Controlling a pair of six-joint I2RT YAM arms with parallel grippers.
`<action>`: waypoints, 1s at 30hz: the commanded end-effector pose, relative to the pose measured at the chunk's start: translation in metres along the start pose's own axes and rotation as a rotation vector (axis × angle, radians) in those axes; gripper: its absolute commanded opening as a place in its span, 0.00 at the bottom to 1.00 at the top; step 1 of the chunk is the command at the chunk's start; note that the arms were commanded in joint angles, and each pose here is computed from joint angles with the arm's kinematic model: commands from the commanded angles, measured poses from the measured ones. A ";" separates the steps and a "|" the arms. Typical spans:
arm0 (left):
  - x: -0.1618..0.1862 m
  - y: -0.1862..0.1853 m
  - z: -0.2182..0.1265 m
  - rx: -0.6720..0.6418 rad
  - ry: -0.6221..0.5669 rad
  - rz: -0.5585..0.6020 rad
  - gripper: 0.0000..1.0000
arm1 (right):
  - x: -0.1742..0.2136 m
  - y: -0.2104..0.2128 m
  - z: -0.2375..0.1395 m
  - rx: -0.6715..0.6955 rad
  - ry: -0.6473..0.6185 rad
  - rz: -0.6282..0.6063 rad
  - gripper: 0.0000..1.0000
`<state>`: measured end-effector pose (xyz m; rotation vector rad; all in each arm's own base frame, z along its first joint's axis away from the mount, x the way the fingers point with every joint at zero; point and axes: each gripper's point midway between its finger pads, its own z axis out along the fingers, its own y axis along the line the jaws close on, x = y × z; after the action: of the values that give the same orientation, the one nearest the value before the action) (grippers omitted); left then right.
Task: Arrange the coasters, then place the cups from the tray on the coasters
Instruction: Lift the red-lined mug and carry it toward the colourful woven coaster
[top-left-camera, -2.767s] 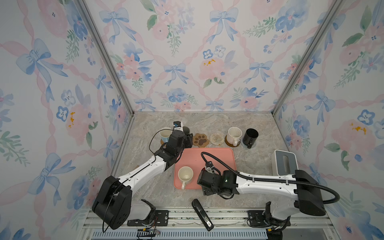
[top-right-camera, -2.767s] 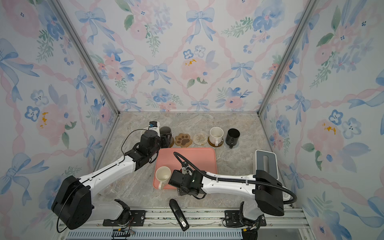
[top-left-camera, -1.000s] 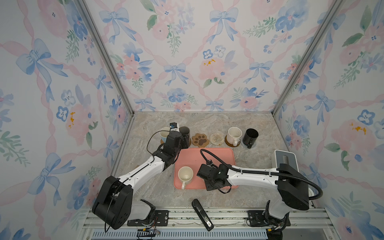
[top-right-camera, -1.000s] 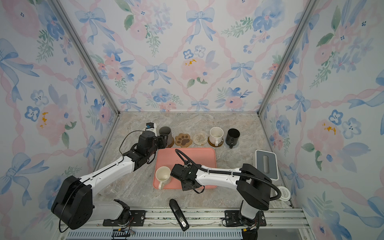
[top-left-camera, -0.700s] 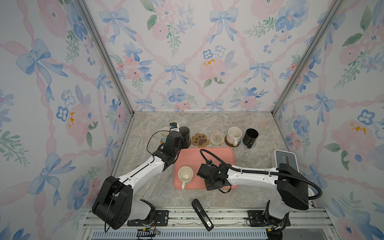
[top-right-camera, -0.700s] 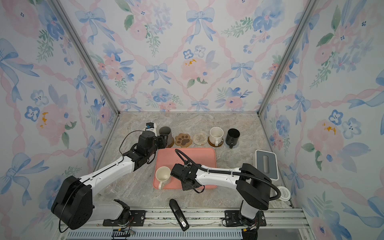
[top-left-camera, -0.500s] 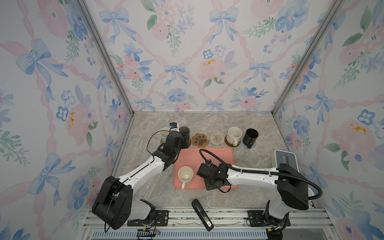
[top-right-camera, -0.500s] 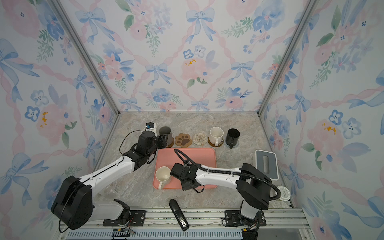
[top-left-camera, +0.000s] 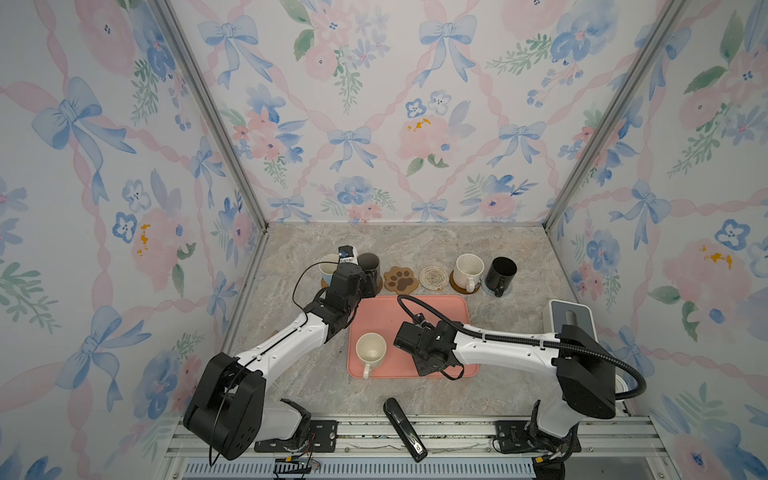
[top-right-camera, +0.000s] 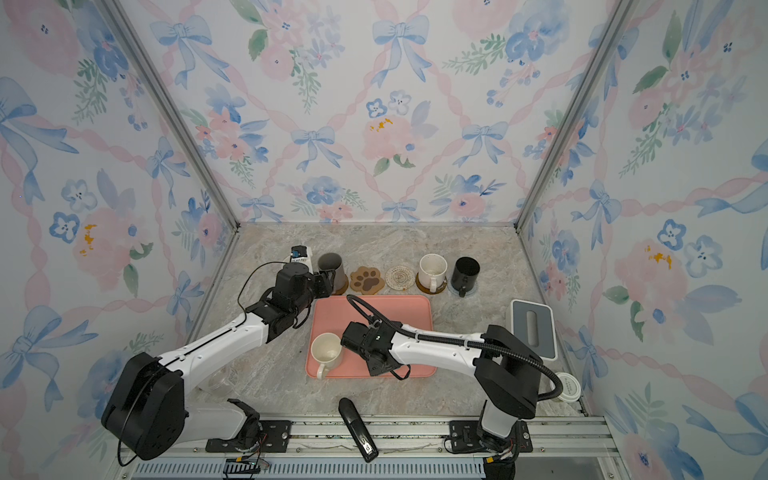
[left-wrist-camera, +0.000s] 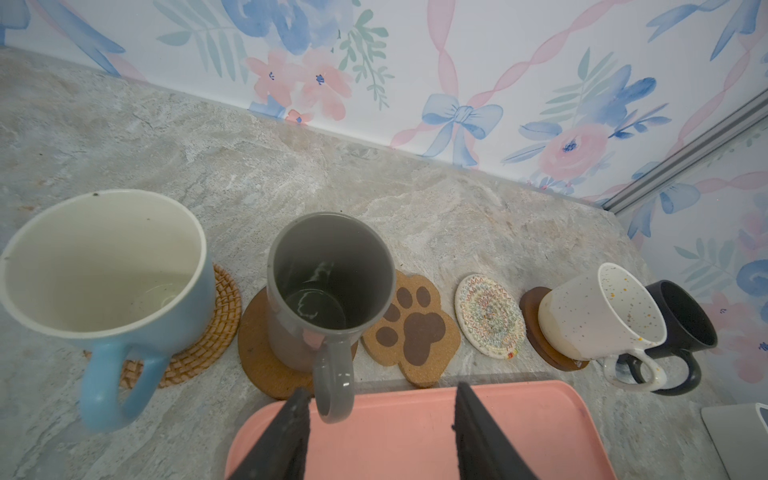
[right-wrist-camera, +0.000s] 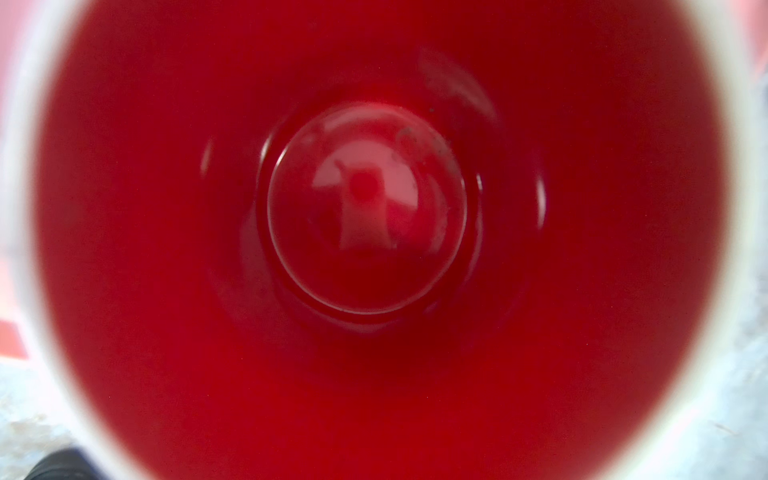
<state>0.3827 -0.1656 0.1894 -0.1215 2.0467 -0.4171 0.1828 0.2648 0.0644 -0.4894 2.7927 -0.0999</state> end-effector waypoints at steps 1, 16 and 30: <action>-0.008 0.000 -0.007 0.013 -0.030 -0.017 0.52 | -0.035 -0.016 -0.028 0.003 -0.118 0.017 0.00; -0.014 0.012 -0.021 -0.013 -0.066 -0.028 0.53 | -0.139 -0.043 -0.047 -0.081 -0.312 0.070 0.00; -0.008 0.016 -0.021 -0.006 -0.066 -0.037 0.54 | -0.212 -0.083 -0.022 0.017 -0.343 0.099 0.00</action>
<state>0.3682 -0.1460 0.1996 -0.1603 1.9935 -0.4224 0.3649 0.2640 0.1369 -0.3738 2.5514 0.0088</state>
